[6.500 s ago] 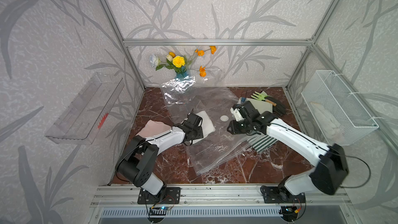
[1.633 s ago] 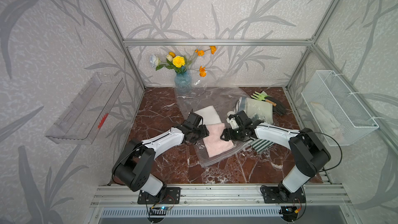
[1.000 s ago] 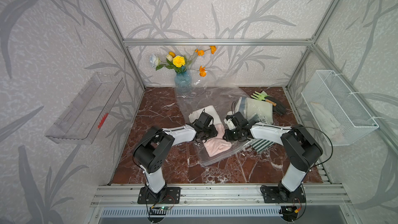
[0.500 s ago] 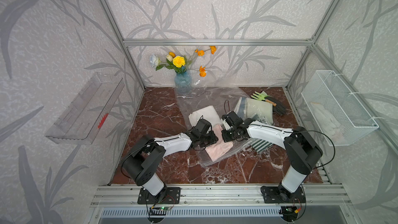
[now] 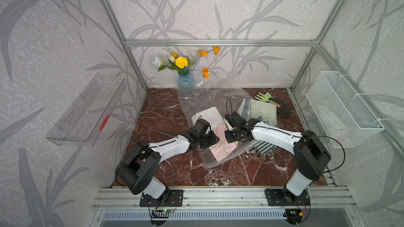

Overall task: Place the folded towel into the vacuum bag
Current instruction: Pick up the towel from the vacuum bag.

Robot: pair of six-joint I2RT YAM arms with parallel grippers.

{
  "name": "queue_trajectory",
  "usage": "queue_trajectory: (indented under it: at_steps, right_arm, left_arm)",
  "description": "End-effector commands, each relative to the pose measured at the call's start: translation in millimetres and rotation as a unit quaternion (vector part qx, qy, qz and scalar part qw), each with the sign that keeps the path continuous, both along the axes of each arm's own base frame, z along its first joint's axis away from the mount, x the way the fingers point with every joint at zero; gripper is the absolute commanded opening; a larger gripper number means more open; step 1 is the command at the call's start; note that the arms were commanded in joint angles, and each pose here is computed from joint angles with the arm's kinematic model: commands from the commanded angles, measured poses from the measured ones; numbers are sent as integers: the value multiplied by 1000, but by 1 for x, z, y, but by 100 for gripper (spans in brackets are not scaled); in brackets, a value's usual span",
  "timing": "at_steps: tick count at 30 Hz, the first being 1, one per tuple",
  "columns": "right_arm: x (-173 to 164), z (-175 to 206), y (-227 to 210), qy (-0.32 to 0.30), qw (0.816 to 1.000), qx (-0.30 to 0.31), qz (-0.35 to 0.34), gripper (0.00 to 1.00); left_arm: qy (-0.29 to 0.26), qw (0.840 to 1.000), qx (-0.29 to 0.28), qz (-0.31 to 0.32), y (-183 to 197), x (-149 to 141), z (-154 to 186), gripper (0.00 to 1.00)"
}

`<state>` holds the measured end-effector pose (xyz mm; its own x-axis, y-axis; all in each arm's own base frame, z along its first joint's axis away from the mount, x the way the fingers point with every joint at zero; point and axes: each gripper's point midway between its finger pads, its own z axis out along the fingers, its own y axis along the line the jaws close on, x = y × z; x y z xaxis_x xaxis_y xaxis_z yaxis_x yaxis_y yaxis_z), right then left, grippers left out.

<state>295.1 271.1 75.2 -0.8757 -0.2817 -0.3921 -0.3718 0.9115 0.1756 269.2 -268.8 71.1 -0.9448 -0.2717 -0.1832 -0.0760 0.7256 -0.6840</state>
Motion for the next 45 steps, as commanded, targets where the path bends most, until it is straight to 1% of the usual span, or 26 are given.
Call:
queue_trajectory:
  at_steps: [1,3,4,6,8,10,12,14,15,17,20,22,24,27,28,31,34,37,42,45]
  right_arm:
    - [10,25,2,-40,999,-10,5,3]
    - [9,26,7,-44,999,-15,11,3]
    - [8,27,9,-44,999,-14,13,3]
    - [5,30,15,-45,999,-7,17,3]
    - [-2,33,24,-42,999,6,22,3]
    - [-11,34,36,-35,999,19,29,3]
    - [-21,29,50,-27,999,26,35,3]
    - [-25,5,52,-5,1000,17,23,3]
    - [-26,-8,48,3,1000,13,10,3]
    - [-23,-25,41,0,1000,8,-6,3]
    - [-22,-34,37,-14,1000,10,0,3]
    - [-23,-35,39,-17,1000,10,13,4]
    - [-24,-31,40,-34,999,4,28,4]
    - [-24,-17,43,-72,996,-13,51,5]
    - [-24,-13,46,-79,995,-13,57,6]
    - [-31,-9,59,-80,993,-11,83,11]
    - [-41,-26,69,-66,992,-29,107,19]
    - [-49,-48,71,-41,991,-37,118,32]
    - [-65,-42,82,-27,989,1,148,57]
    - [-74,-50,82,-2,987,-13,162,71]
  left_arm:
    - [34,999,-21,-19,-13,-19,-17,28]
    - [39,998,-26,-41,-30,-21,-22,28]
    - [42,998,-20,-45,-33,-20,-28,28]
    - [49,998,7,-32,-26,-13,-45,27]
    - [57,998,14,-13,-18,-5,-57,26]
    - [55,998,-1,-2,-19,4,-59,25]
    - [50,999,-13,-6,-23,6,-54,25]
    - [48,999,-15,-8,-21,4,-51,25]
    - [47,999,-17,-7,-17,2,-49,25]
    - [50,999,-16,0,-3,-2,-44,25]
    - [46,999,-3,13,25,-8,-33,25]
    - [40,999,13,23,44,-10,-24,25]
    - [32,998,49,37,66,-11,-17,26]
    - [34,992,112,52,91,-13,-24,25]
    - [35,992,113,52,91,-12,-26,24]
    - [43,994,93,50,83,-6,-39,24]
    - [44,995,77,46,74,0,-47,24]
    - [44,994,91,40,77,2,-54,24]
    - [50,993,103,33,83,0,-54,23]
    - [48,993,103,33,86,1,-50,23]
